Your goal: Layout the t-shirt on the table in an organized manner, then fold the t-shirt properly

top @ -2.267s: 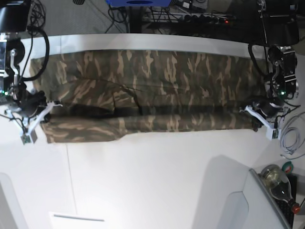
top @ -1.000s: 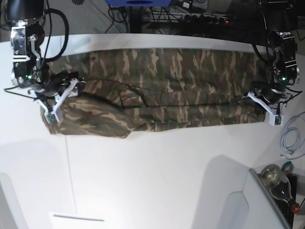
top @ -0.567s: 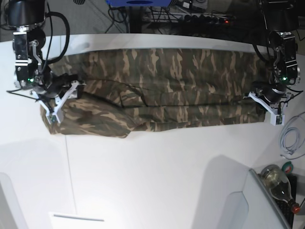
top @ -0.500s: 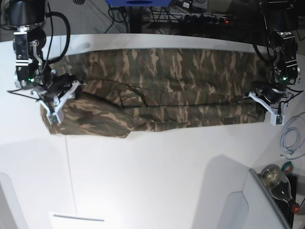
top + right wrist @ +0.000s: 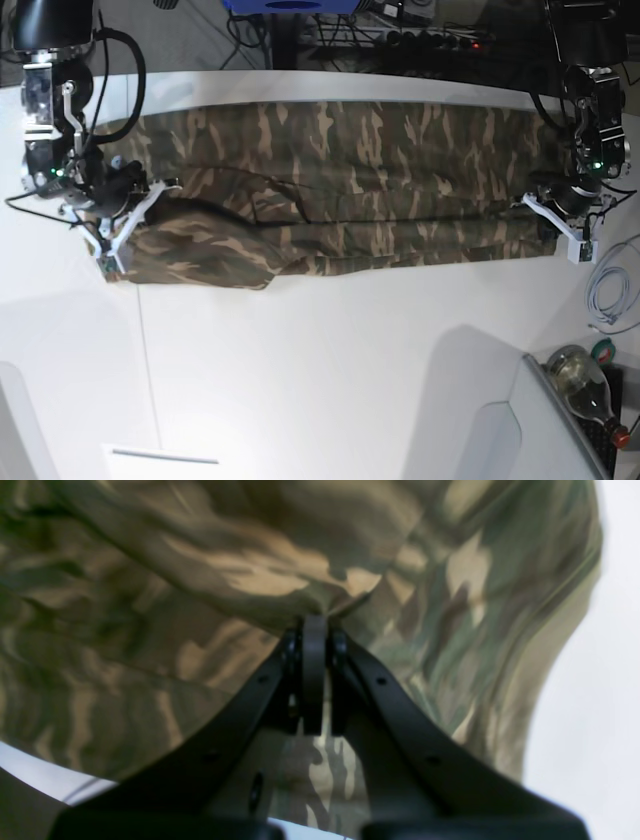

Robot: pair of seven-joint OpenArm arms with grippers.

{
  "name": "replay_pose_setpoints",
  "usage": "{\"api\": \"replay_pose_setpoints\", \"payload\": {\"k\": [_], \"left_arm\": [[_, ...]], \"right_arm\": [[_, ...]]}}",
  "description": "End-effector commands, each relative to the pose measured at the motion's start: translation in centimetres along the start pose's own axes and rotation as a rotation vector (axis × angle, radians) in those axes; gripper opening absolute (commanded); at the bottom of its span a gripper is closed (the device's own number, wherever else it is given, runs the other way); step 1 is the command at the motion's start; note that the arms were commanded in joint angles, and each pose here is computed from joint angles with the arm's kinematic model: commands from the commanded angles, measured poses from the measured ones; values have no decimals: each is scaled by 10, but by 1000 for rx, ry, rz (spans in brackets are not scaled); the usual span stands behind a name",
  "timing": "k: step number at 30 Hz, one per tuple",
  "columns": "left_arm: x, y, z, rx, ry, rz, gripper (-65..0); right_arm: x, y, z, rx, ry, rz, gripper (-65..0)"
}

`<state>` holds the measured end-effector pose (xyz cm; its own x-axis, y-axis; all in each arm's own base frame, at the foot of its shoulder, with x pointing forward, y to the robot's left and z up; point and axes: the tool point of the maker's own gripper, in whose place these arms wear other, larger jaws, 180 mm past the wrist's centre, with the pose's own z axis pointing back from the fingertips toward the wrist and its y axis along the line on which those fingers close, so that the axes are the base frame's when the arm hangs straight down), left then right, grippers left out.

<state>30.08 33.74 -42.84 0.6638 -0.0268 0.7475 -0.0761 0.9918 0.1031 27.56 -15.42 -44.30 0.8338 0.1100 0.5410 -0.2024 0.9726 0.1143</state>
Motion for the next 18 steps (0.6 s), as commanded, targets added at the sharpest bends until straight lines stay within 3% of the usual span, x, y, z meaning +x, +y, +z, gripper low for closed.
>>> {"api": "replay_pose_setpoints", "payload": {"k": [1,13,18], "left_arm": [[19,12,3,23,-52,-16,-650],[37,-3,25,2,-45,-95,-650],[27,0,27,6,-17,-106,-650]], "right_arm": [[14,-4,7,-10,-34,15,-650],[29,13,49,-24,-57,103,-650],[21,-7,64,-78,-67,60,-650]]}}
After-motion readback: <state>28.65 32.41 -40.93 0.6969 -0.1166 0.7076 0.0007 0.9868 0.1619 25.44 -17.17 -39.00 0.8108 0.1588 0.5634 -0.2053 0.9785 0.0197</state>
